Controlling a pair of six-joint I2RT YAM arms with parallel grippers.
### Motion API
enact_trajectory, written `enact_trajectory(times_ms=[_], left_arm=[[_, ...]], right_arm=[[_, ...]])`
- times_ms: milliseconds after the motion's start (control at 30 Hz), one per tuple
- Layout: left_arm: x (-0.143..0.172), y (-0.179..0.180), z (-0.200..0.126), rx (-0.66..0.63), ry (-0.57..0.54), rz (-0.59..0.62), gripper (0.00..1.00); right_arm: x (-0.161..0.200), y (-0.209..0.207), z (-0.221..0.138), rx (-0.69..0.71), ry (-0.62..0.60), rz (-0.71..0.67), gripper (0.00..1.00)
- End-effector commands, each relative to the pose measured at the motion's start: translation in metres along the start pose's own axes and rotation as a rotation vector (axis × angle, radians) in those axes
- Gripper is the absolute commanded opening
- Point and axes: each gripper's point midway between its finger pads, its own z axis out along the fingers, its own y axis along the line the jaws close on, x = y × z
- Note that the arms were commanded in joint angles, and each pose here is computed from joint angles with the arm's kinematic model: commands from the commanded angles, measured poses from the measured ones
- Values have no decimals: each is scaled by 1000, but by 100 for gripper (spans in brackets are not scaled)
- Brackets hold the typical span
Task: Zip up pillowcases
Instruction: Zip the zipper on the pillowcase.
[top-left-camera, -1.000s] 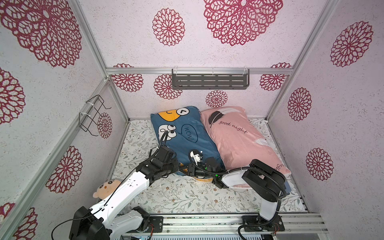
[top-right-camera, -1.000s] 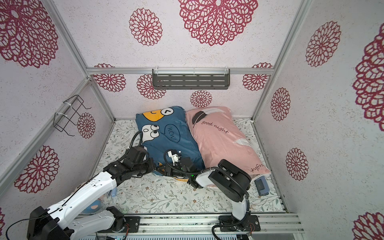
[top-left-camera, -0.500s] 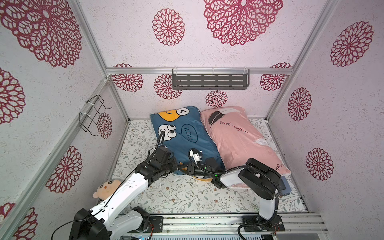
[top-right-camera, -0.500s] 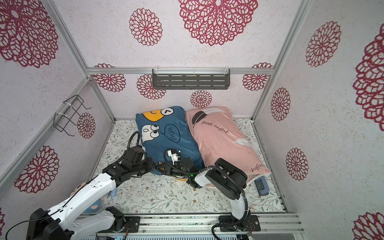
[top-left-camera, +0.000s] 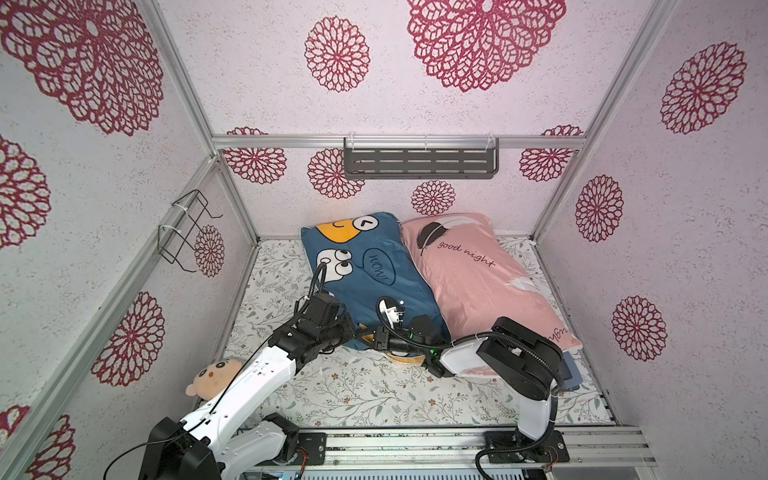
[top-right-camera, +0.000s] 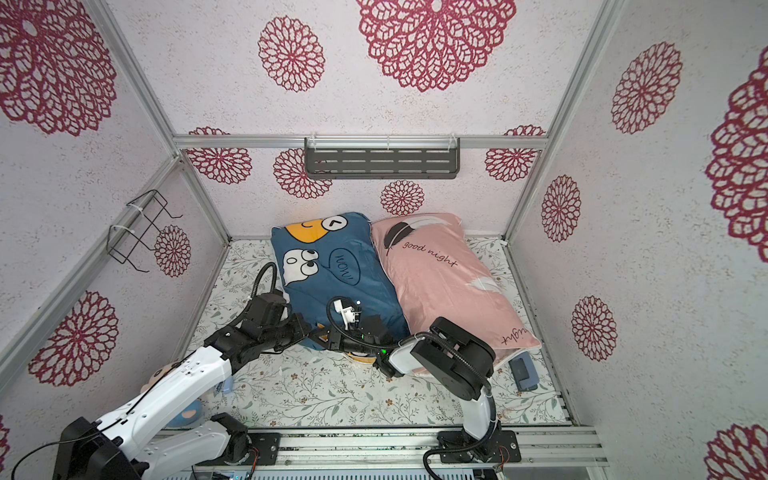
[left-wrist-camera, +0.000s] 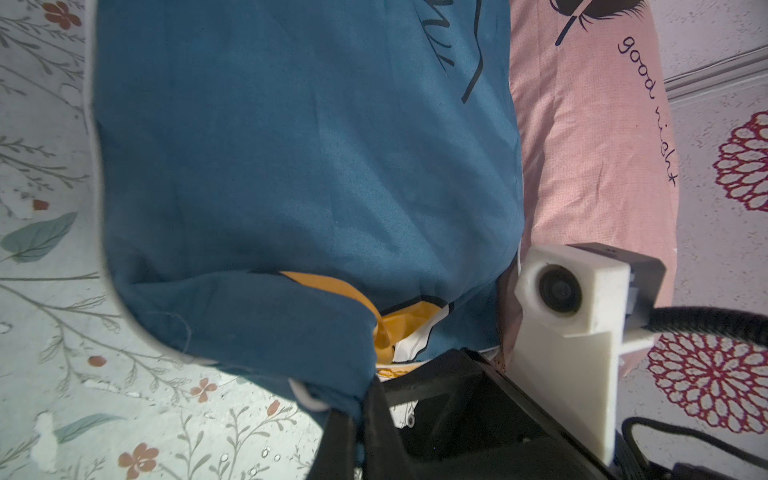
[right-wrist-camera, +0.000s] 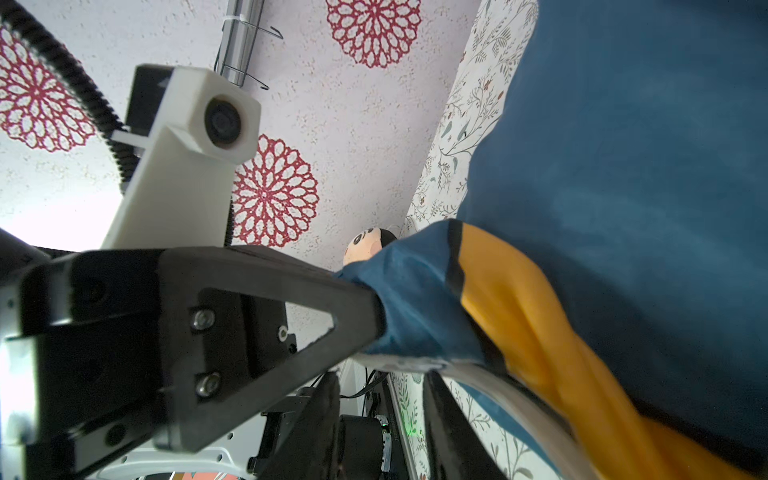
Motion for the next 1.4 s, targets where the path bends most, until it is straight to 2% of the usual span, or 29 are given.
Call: enact_trajectory(times_ms=[0,300,1367], left_arm=[[-2,-7,-4,35,-8,-12,0],[-4,-12,-8,53,-5,-16,0],[0,-6,-9,34,-2,-6,0]], right_arm=[[-11,26,-3,-54,-38,-51,36],[-13,13,-2,-4,-44,-47,36],[-14,5,-8,23,-51,-45,8]])
